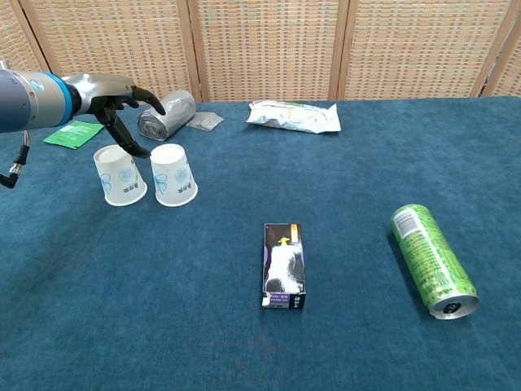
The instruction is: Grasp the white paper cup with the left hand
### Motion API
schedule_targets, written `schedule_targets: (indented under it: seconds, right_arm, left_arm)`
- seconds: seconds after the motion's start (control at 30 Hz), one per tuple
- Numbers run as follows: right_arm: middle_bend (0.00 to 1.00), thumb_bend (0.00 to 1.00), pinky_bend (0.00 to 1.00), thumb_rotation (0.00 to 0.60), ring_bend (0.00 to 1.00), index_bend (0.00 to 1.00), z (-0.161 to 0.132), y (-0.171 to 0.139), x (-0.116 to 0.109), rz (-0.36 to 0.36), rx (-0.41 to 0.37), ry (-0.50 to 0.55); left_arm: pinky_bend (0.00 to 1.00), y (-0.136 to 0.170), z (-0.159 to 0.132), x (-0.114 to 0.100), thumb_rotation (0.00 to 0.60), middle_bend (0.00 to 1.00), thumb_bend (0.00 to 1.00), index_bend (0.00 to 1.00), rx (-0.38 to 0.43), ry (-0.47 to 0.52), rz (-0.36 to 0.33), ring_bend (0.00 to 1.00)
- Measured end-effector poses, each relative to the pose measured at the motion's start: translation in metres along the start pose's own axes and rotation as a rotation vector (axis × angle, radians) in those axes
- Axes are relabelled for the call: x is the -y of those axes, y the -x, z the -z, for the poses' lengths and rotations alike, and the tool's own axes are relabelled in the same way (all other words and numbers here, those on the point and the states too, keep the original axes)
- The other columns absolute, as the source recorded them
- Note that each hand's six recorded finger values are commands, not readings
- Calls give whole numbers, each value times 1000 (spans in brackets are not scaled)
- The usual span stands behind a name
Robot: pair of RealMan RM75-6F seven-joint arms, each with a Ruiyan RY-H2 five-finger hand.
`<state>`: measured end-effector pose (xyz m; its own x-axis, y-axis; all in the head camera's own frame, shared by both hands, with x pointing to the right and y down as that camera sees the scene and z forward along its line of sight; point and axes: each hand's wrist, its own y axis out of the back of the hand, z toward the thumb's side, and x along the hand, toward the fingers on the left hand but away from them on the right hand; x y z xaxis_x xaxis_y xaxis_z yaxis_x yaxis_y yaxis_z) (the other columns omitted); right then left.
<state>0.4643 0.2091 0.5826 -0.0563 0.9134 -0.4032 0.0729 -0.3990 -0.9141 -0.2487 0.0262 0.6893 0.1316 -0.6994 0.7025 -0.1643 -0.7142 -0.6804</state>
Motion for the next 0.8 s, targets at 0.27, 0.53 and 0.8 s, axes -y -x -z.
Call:
schedule_targets:
  seconds: [0.27, 0.53, 0.8]
  right_arm:
    - [0, 0, 0, 600, 0, 0, -2, -2, -3, 10, -8, 1]
    - [0, 0, 0, 600, 0, 0, -6, -7, -6, 26, -23, -5]
    - [0, 0, 0, 600, 0, 0, -11, -10, -6, 31, -37, -15]
  left_arm:
    - [0, 24, 7, -23, 600, 0, 265, 0, 41, -8, -83, 0]
    - [0, 87, 70, -44, 600, 0, 111, 0, -39, -82, -351, 0]
    - [0, 195, 156, -14, 600, 0, 109, 0, -208, -107, -441, 0]
